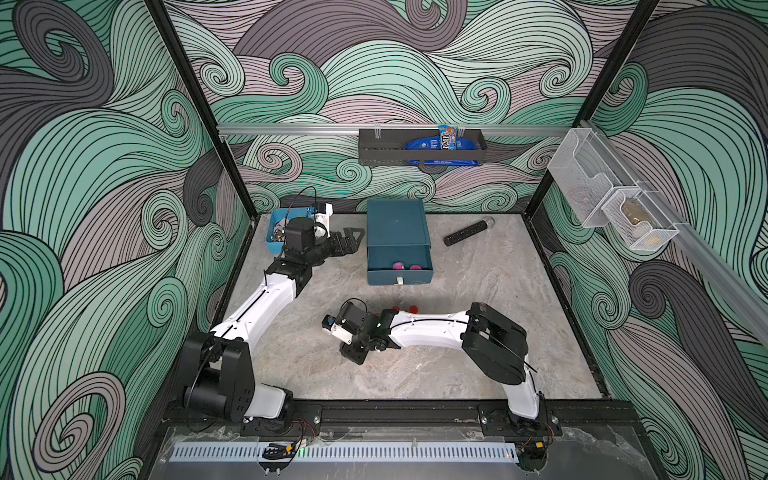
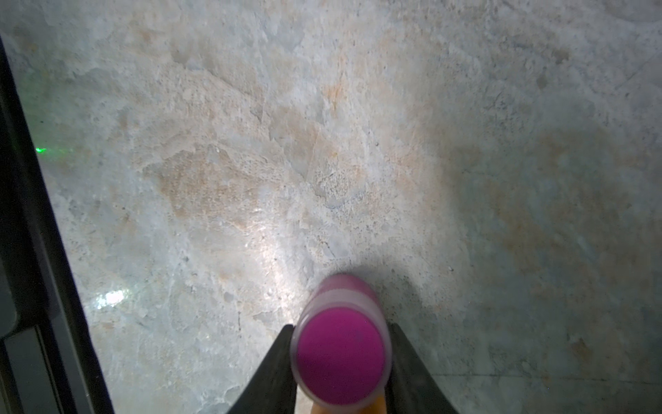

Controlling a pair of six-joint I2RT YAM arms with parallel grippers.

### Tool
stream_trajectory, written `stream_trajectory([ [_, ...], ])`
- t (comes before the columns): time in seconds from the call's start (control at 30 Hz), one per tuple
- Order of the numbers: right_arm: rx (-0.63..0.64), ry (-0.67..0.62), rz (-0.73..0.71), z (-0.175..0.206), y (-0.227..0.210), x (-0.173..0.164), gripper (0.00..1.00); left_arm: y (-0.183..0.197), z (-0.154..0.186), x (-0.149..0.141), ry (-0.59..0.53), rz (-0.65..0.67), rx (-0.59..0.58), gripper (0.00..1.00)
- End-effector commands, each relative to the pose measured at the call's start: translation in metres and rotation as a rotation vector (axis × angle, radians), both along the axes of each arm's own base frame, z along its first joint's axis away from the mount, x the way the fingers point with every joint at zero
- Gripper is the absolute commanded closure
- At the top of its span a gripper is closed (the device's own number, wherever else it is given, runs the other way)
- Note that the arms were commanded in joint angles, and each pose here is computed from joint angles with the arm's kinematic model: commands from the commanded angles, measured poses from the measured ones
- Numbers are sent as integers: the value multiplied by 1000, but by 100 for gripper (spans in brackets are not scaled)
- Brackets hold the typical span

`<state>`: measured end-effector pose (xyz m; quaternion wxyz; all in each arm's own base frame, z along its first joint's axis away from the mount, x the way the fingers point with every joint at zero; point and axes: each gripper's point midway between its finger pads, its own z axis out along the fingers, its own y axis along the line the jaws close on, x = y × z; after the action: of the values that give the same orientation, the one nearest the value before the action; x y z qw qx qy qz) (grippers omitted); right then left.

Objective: Put the paint cans in the drawer according to color
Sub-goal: Pick up the paint can at the center of the board.

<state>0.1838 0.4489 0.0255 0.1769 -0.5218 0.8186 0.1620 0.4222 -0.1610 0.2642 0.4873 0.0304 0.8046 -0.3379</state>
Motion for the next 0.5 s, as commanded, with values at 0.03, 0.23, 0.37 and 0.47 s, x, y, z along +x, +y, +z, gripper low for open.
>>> stream_trajectory([
  [0.03,42,-20,1,21,8,1,67,3,-1,3,1,9,-2,2],
  [0.23,97,-64,-18,53,12,8,72,3,-1,3,1,11,-3,3],
  [0.37,144,-89,-40,79,10,13,74,4,-1,3,-1,13,-6,3],
  [0.47,171,-119,-64,103,4,18,75,4,-1,3,-2,15,-6,3],
])
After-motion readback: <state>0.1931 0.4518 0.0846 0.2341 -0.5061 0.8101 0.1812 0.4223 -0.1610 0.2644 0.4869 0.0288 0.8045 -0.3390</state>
